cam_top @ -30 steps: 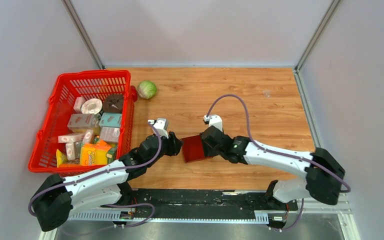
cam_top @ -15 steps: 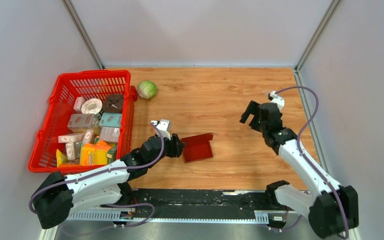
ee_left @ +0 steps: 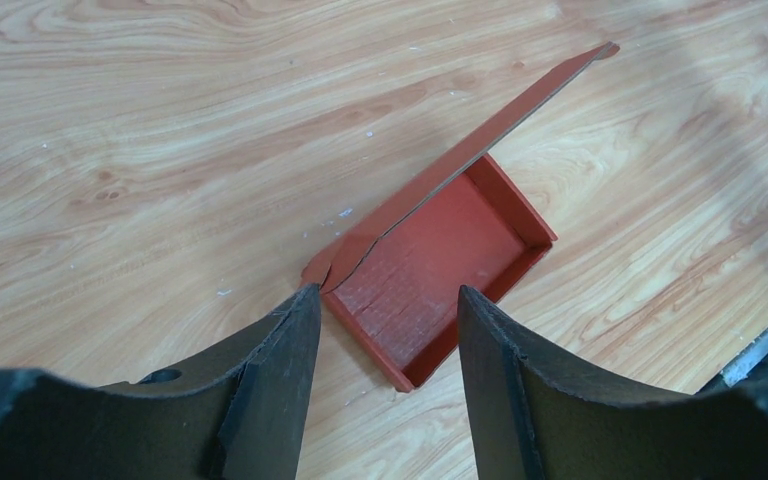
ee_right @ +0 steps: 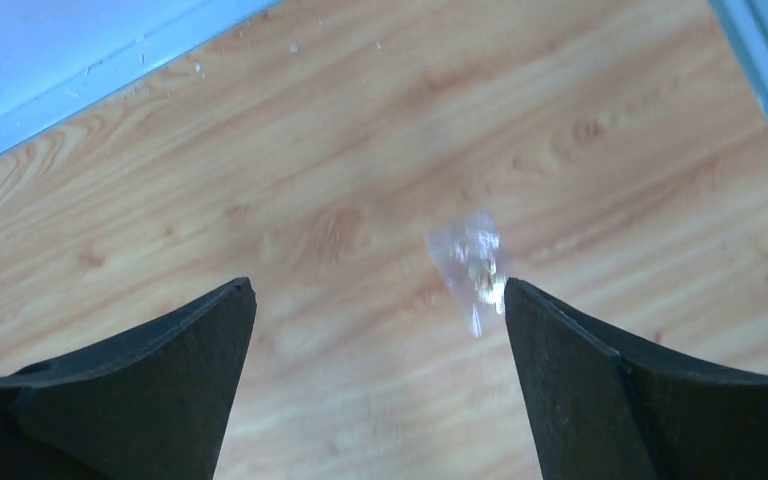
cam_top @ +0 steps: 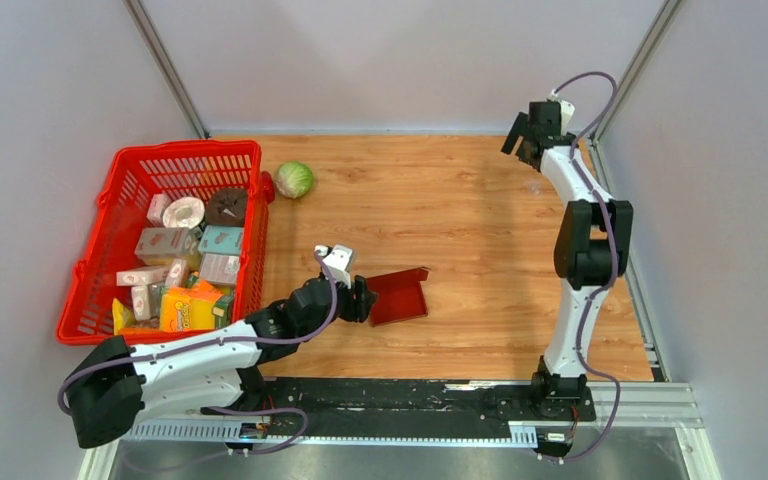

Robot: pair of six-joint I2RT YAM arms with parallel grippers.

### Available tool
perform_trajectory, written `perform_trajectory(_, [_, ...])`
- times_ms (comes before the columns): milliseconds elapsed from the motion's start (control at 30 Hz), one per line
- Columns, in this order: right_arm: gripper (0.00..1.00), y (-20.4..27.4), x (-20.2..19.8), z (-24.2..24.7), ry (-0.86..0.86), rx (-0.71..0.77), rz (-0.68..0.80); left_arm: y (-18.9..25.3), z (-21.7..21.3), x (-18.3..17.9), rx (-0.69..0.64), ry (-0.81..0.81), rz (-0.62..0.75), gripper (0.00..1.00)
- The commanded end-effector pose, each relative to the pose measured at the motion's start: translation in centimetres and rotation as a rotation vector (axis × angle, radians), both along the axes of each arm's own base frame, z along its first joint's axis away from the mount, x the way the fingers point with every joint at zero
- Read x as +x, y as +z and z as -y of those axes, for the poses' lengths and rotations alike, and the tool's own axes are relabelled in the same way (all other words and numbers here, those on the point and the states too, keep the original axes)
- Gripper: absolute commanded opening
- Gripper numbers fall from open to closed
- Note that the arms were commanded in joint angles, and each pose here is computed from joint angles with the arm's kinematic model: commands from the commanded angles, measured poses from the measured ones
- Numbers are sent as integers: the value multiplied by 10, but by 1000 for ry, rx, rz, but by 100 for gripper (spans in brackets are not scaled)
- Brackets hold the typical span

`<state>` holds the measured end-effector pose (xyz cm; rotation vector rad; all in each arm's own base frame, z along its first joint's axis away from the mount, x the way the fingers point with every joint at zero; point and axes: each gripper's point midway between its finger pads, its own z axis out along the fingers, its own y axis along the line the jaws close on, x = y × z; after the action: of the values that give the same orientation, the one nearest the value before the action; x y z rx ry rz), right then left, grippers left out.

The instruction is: Fold the paper box

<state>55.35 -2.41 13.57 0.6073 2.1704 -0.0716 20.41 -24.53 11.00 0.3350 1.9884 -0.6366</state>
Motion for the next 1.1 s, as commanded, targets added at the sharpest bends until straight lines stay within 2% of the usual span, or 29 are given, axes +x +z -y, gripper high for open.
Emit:
perform_trajectory(0, [98, -19, 9, 38, 61, -159, -163, 24, 8, 5, -37, -20, 69, 61])
perform_trajectory(100, [98, -35, 18, 40, 140, -111, -149, 26, 7, 4, -46, -18, 79, 62])
perform_trajectory(333, [96, -62, 18, 59, 149, -111, -201, 29, 4, 3, -66, -14, 92, 63])
perform_trajectory(600, [91, -86, 17, 50, 190, -37, -242, 28, 5, 4, -61, -11, 88, 63])
perform_trajectory(900, [75, -101, 13, 50, 188, -28, -289, 27, 5, 5, -57, -6, 87, 63])
perform_trajectory(1067, [60, -109, 14, 46, 211, -3, -316, 27, 5, 5, -57, -9, 86, 63])
